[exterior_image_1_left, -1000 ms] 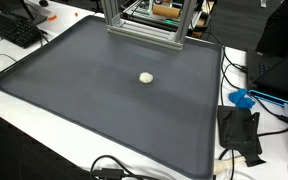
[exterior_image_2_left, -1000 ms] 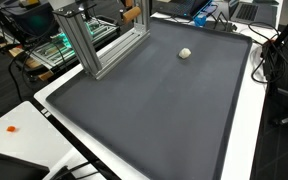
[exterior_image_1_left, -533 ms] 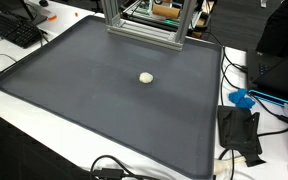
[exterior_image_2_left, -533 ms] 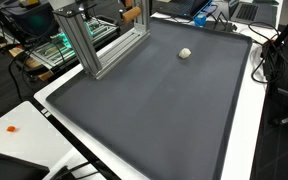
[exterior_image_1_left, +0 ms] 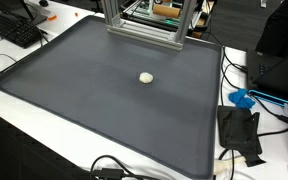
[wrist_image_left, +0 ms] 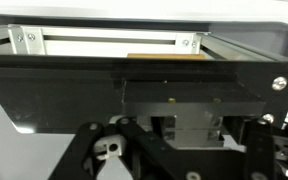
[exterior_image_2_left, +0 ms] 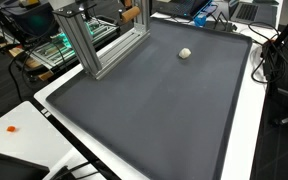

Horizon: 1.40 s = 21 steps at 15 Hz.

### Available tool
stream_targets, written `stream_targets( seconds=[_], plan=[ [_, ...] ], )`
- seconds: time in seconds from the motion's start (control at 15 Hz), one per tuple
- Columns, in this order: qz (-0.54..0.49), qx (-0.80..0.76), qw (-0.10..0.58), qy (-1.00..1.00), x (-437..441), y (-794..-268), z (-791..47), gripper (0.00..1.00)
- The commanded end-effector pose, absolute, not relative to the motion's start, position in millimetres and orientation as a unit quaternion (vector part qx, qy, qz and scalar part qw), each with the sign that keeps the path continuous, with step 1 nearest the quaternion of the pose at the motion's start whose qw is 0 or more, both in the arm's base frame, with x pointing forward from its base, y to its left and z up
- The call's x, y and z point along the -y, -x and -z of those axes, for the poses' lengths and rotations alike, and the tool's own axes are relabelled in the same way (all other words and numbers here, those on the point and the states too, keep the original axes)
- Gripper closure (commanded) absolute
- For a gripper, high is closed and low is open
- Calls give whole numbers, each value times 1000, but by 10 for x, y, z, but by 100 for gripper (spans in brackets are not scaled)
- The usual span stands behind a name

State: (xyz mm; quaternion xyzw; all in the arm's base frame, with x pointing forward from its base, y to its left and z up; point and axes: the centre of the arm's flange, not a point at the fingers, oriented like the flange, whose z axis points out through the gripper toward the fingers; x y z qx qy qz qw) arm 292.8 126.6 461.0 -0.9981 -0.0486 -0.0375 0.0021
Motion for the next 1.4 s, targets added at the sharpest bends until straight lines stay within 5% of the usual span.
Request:
stream_targets(
  seconds=[0.0,0.47,0.6,1.33],
  plan=[
    [14,44,-12,999,-1270,-2952,-4589,4],
    [8,48,-16,999,-1303,-3012,-4646,63],
    [5,48,-18,999,-1309,-3017,-4656,72],
    [16,54,-23,998,-1342,-3084,-4816,72]
  ],
)
